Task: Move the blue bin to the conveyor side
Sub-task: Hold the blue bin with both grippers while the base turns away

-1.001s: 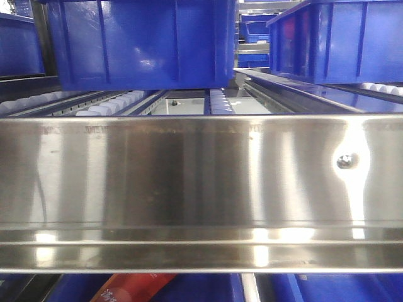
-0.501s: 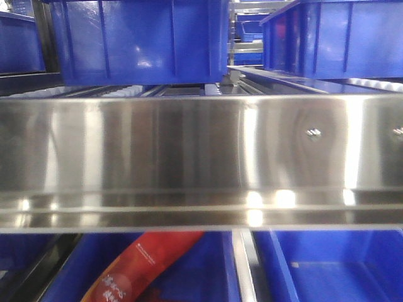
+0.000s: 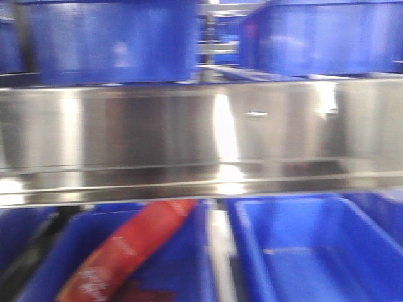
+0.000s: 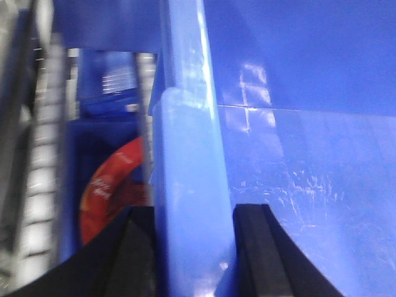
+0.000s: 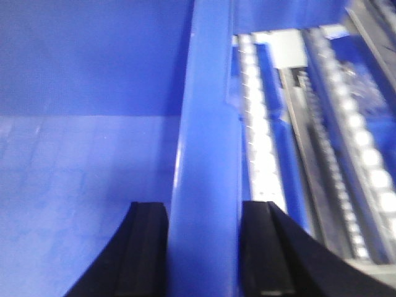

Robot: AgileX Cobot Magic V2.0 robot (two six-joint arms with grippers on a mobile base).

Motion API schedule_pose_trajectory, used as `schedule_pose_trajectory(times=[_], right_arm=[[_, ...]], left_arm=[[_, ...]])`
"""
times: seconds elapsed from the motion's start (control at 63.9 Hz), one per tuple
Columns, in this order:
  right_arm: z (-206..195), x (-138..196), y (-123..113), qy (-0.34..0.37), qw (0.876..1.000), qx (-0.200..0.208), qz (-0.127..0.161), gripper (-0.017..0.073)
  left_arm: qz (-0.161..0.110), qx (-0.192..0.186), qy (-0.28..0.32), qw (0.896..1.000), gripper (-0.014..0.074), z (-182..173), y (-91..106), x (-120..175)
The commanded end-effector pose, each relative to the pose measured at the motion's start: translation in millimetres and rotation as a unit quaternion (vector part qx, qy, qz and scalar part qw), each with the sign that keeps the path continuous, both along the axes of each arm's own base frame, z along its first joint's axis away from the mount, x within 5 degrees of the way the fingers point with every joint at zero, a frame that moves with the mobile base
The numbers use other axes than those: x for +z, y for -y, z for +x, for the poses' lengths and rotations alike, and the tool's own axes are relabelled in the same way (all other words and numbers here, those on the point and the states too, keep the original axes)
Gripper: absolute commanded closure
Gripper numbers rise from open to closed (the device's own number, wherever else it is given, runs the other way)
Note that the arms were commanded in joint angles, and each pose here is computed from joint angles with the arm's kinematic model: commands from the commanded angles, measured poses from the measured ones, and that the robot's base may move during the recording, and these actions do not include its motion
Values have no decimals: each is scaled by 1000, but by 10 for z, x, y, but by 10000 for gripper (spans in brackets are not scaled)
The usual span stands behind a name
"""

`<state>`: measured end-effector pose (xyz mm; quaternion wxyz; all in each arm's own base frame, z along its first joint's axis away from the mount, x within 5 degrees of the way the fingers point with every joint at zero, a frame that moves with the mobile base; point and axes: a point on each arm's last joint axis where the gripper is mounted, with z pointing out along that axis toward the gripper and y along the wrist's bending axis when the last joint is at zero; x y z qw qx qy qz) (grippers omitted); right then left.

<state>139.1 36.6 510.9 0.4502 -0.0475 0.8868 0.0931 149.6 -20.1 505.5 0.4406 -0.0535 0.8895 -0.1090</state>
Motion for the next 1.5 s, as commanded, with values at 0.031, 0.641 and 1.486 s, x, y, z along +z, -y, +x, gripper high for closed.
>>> schedule_pose_trajectory(times=[0.031,0.641,1.486], right_arm=[[-32,130,78,67,997,-20,-19,640],[-32,130,78,67,997,-20,-19,640],[-32,130,78,67,997,-20,-19,640]], left_arm=[[12,11,62,998,612,-52,-39,129],[12,11,62,998,612,-52,-39,129],[12,11,62,998,612,-52,-39,129]])
